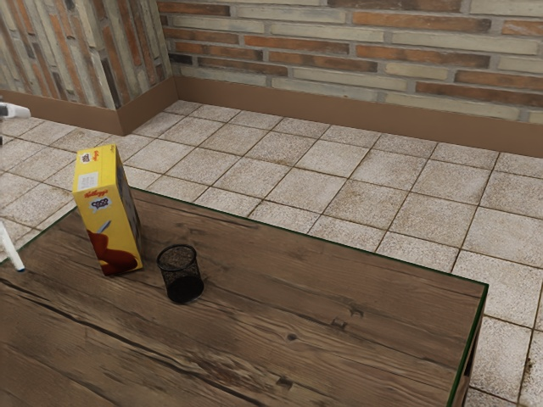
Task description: Take the marker out of the pen holder and place it to the left of the pen holder.
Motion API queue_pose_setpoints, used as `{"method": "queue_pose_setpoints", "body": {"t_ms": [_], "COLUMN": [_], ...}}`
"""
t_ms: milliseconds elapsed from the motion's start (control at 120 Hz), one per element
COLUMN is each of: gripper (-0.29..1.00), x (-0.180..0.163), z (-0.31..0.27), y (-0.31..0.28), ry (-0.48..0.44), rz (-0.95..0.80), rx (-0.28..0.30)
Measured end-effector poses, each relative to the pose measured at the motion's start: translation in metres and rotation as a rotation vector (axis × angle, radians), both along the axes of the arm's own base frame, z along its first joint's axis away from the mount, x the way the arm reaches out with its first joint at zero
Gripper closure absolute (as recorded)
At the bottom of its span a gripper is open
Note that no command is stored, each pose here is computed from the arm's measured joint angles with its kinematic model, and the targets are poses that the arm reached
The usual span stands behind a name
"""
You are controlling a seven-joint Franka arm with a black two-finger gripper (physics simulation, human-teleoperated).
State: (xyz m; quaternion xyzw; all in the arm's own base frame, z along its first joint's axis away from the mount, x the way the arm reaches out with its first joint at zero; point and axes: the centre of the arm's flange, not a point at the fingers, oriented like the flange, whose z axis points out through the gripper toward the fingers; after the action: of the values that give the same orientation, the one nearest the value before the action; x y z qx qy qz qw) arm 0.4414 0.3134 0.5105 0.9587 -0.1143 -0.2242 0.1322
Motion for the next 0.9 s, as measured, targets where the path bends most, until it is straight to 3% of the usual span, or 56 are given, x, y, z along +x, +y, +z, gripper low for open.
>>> {"method": "queue_pose_setpoints", "body": {"t_ms": [108,267,533,833,900], "gripper": [0.79,0.79,0.79,0.78,0.70], "x": [0.031,0.033,0.050,0.060,0.060], "z": [-0.037,-0.088,-0.168,-0.205,-0.208], "y": [0.008,0.046,0.079,0.086,0.085], "ry": [0.040,0.084,0.149,0.179,0.182], "rz": [-0.001,0.085,0.169,0.202,0.208], "rx": [-0.031,-0.094,-0.148,-0.157,-0.158]}}
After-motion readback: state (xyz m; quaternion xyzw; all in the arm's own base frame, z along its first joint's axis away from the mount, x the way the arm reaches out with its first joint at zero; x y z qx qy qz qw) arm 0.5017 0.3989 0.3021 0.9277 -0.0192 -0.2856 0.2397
